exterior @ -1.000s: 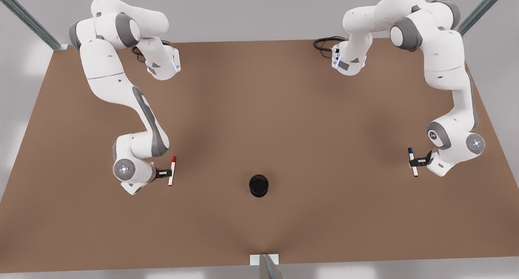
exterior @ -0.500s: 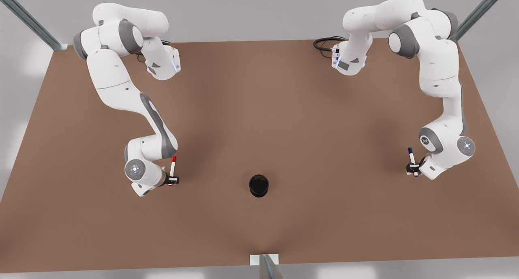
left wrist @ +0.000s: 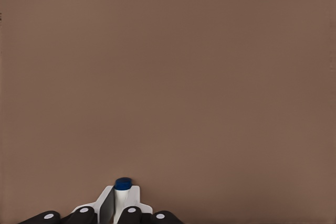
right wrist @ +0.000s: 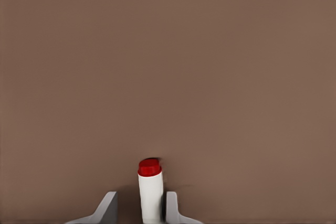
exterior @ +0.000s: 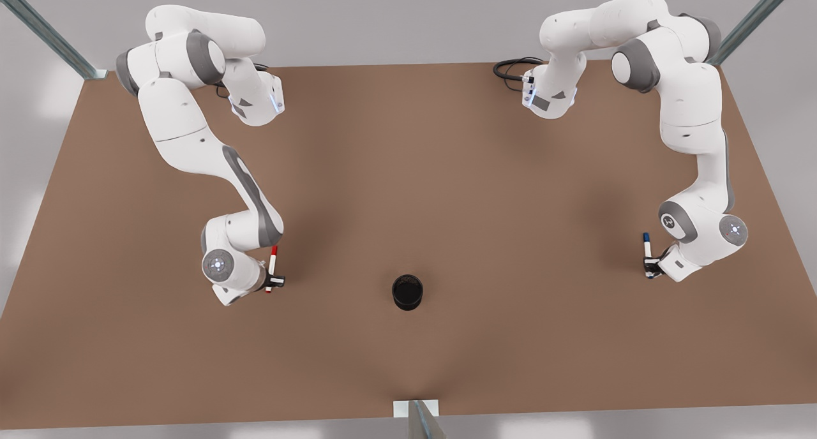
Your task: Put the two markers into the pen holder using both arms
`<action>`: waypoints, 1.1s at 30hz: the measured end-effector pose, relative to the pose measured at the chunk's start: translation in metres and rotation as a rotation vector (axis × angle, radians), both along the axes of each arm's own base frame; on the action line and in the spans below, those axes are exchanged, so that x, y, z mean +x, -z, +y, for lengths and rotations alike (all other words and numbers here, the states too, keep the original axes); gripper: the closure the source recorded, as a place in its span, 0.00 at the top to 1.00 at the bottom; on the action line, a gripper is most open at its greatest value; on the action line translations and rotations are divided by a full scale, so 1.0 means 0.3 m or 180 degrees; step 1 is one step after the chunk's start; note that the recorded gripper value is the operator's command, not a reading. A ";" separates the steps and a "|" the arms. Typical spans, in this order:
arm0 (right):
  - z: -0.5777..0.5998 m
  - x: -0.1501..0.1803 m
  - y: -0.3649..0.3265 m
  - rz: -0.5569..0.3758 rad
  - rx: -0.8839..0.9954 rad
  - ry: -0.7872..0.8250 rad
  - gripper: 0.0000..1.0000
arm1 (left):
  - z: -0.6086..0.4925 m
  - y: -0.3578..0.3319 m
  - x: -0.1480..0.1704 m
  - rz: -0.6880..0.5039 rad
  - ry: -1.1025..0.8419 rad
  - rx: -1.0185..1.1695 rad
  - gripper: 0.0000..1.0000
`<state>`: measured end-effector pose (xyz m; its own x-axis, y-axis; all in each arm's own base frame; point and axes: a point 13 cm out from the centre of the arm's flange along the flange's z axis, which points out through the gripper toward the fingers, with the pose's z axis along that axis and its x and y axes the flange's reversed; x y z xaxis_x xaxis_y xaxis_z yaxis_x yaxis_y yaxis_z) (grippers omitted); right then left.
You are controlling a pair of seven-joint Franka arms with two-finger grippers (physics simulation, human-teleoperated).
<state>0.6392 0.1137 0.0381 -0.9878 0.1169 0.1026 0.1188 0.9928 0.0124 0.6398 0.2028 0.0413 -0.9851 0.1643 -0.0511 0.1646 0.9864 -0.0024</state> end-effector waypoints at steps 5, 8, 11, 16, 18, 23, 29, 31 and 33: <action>-0.008 -0.018 0.014 0.0042 0.0003 0.0049 0.37 | 0.000 0.014 -0.004 0.0014 0.0037 0.0002 0.30; -0.002 -0.021 0.014 0.0046 0.0014 0.0058 0.23 | 0.000 0.019 -0.006 0.0021 0.0054 0.0002 0.30; 0.004 -0.007 -0.006 0.0008 0.0031 0.0061 0.21 | 0.000 0.020 -0.006 0.0020 0.0067 0.0003 0.22; 0.148 0.086 -0.279 -0.0380 0.0176 -0.0100 0.21 | -0.003 -0.048 0.051 -0.0092 0.0084 0.0027 0.21; 0.345 0.142 -0.479 -0.0678 0.0378 -0.0303 0.21 | -0.006 -0.192 0.180 -0.0275 0.0136 0.0042 0.21; 0.747 0.205 -0.775 -0.1300 0.0722 -0.0719 0.21 | -0.291 -0.560 0.387 -0.0546 0.0357 -0.0306 0.21; 1.145 0.321 -0.909 -0.2112 0.1191 -0.1027 0.21 | -0.707 -0.790 0.359 -0.0494 0.0489 -0.1097 0.21; 1.209 0.349 -0.925 -0.2327 0.1300 -0.1063 0.21 | -0.761 -0.794 0.343 -0.0428 0.0442 -0.1296 0.21; 1.254 0.356 -0.922 -0.2472 0.1375 -0.1098 0.21 | -0.791 -0.790 0.330 -0.0371 0.0396 -0.1434 0.21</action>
<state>0.7459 0.4899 0.3146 -0.7711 -0.0882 -0.6306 -0.3755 0.8628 0.3384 0.7389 -0.0345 0.2784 -0.9429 0.2166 -0.2531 0.3058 0.8642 -0.3996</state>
